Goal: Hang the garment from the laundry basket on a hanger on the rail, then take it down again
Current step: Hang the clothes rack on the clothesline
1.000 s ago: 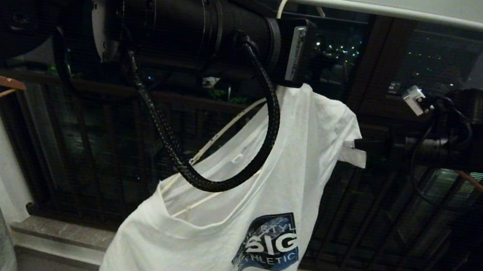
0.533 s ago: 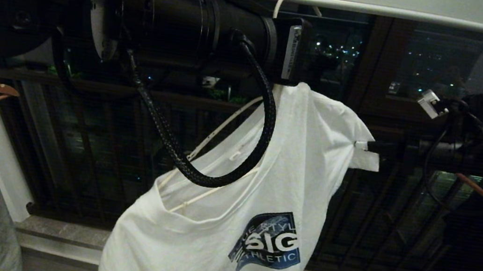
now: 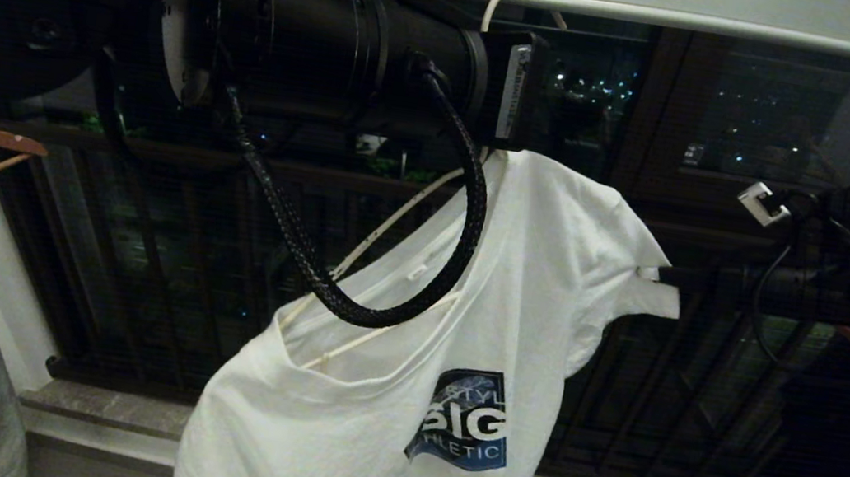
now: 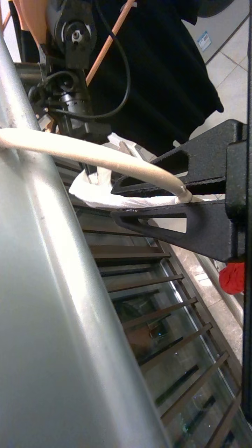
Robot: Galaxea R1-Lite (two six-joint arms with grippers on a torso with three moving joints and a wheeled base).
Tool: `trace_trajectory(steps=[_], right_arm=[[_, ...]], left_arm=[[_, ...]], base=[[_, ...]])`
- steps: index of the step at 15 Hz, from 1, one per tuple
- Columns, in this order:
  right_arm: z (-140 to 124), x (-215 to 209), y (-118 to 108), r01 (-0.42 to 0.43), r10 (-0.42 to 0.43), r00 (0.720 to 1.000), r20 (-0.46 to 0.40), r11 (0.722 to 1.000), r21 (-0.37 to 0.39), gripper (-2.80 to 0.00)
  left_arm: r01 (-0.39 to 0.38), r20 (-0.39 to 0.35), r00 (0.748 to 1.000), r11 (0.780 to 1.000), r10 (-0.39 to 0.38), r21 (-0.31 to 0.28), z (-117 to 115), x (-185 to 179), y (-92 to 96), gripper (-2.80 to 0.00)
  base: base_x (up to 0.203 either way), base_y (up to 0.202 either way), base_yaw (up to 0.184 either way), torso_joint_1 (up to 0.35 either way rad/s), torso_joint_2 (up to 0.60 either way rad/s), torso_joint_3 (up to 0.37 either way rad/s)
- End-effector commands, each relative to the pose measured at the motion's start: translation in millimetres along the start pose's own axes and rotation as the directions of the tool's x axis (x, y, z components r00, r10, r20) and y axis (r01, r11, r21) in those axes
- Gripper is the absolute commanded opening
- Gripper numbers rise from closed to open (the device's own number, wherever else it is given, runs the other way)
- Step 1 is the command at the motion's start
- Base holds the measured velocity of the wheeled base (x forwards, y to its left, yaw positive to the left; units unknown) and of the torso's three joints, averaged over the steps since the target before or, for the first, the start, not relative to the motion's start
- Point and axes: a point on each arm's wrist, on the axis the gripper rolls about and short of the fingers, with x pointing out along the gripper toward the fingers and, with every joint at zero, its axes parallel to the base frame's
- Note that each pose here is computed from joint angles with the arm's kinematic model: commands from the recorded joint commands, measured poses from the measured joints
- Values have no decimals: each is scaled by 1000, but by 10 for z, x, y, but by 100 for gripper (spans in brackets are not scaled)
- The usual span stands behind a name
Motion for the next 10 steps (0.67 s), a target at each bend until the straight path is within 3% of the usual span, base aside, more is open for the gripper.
trace_trajectory(steps=[1,10], right_arm=[[-6,-63,23,8,-8,1000,1,1000,4,-280],[-365,-73,4,48,-43,997,-71,996,69,-280]], left_arm=[[-1,-5,1000,1000,1,-1,-10,6,2,-280],[-7,2,1000,1000,7,-2,4,6,23,-280]], base=[[0,0,0,0,0,0],[0,0,0,0,0,0]])
